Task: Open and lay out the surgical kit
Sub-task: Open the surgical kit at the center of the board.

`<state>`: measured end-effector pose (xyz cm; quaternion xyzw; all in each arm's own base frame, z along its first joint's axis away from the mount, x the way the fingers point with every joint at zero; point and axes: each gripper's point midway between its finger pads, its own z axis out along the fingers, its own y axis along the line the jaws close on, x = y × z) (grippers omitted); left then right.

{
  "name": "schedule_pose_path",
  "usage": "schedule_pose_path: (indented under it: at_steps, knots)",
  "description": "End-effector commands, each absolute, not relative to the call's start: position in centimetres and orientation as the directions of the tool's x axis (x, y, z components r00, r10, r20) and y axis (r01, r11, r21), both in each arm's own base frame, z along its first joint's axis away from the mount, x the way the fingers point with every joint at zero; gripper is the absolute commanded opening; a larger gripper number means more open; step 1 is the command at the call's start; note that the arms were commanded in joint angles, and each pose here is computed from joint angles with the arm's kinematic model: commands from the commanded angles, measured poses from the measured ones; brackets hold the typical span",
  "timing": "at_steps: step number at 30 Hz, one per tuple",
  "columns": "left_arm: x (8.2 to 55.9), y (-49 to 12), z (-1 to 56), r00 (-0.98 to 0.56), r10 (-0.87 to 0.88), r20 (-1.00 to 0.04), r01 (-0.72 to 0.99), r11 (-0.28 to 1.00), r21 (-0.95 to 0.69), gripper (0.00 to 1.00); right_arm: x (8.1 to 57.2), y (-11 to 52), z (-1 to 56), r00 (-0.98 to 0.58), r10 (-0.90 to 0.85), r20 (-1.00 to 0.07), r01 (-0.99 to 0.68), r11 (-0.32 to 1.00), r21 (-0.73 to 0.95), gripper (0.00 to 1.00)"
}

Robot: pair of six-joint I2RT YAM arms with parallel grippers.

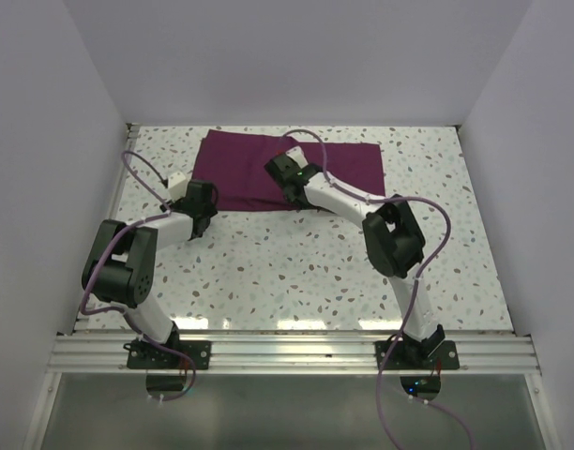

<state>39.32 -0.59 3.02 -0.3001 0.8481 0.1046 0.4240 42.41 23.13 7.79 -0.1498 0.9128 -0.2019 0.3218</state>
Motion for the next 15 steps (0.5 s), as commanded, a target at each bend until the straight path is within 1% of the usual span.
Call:
schedule_pose_path:
  at_steps: [1, 3, 5, 6, 7, 9, 10, 12, 13, 15]
  knots:
    - [40.0, -0.2, 7.0, -0.374, -0.454, -0.808, -0.63, 0.764, -0.138, 0.81, 42.8, 24.1, 14.9, -0.681, -0.339, -0.649, -0.097, 0.921, -0.378, 0.0]
    - [40.4, -0.5, 9.5, -0.344, -0.465, -0.816, -0.616, 0.767, -0.177, 0.81, 42.0, 24.1, 17.5, -0.664, -0.323, -0.675, -0.101, 0.933, -0.346, 0.0]
    - [39.9, -0.4, 13.0, -0.306, -0.465, -0.831, -0.603, 0.77, -0.209, 0.81, 40.8, 24.3, 18.5, -0.658, -0.319, -0.682, -0.114, 0.937, -0.329, 0.0]
    - [40.1, -0.4, 15.0, -0.276, -0.465, -0.841, -0.592, 0.772, -0.233, 0.81, 39.7, 24.0, 20.6, -0.64, -0.306, -0.705, -0.112, 0.945, -0.308, 0.0]
    - [39.5, -0.3, 17.4, -0.253, -0.458, -0.852, -0.575, 0.779, -0.248, 0.81, 38.4, 24.1, 20.2, -0.644, -0.323, -0.693, -0.131, 0.94, -0.316, 0.0]
    - [39.3, -0.3, 20.8, -0.211, -0.455, -0.865, -0.546, 0.789, -0.282, 0.81, 36.3, 23.6, 21.3, -0.637, -0.326, -0.699, -0.141, 0.94, -0.31, 0.0]
    - [38.5, -0.1, 22.4, -0.2, -0.448, -0.871, -0.537, 0.794, -0.285, 0.81, 34.0, 23.0, 22.3, -0.624, -0.313, -0.716, -0.145, 0.947, -0.288, 0.0]
    - [38.0, 0.0, 25.0, -0.17, -0.45, -0.877, -0.521, 0.796, -0.307, 0.82, 31.3, 21.9, 22.8, -0.625, -0.275, -0.731, -0.127, 0.959, -0.252, 0.0]
    - [37.2, 0.1, 25.9, -0.167, -0.448, -0.878, -0.515, 0.799, -0.309, 0.81, 28.4, 20.4, 23.7, -0.61, -0.251, -0.752, -0.133, 0.967, -0.215, 0.0]
    - [36.5, 0.2, 27.2, -0.156, -0.451, -0.879, -0.509, 0.799, -0.32, 0.81, 25.3, 18.3, 24.1, -0.606, -0.189, -0.773, -0.115, 0.982, -0.15, 0.0]
